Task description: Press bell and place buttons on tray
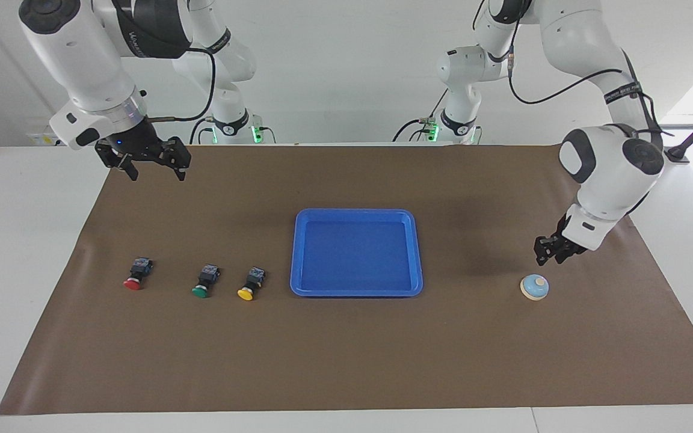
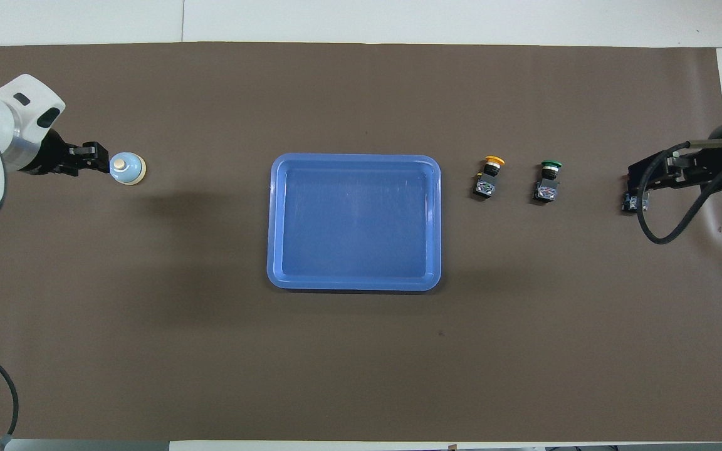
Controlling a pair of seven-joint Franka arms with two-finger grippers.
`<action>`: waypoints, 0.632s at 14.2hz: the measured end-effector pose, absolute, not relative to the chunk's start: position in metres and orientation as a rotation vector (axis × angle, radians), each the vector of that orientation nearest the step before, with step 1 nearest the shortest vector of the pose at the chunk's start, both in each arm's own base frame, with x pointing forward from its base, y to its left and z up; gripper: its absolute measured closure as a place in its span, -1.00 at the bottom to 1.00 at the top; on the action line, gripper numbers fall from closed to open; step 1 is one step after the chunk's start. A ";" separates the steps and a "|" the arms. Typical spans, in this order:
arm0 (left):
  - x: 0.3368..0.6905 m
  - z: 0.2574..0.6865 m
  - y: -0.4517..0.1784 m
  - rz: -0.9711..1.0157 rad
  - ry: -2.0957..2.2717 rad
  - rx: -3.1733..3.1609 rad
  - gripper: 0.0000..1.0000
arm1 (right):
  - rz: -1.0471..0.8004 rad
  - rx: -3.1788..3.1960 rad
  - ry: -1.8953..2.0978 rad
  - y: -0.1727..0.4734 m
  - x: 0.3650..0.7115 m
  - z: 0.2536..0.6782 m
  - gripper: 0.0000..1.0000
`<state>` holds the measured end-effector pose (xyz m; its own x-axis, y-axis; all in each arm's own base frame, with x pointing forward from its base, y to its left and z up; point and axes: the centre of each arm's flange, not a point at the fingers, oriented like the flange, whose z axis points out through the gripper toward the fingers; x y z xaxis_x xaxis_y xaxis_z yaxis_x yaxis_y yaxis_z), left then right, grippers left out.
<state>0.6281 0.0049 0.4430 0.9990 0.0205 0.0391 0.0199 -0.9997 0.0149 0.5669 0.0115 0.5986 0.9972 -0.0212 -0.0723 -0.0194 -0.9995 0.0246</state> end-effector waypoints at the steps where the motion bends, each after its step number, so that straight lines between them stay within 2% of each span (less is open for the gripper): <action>1: 0.621 0.466 0.002 0.061 0.025 3.128 -0.52 | -0.113 3.115 -0.032 0.011 0.567 0.599 -1.00; 3: 0.605 0.502 -0.002 0.064 0.019 3.132 -0.95 | -0.113 3.115 -0.032 0.011 0.567 0.599 -1.00; 6: 0.578 0.545 -0.003 0.052 0.018 3.139 -1.00 | -0.113 3.115 -0.032 0.011 0.567 0.599 -1.00; 9: 0.557 0.570 -0.004 0.020 0.018 3.143 -1.00 | -0.113 3.115 -0.032 0.011 0.567 0.599 -1.00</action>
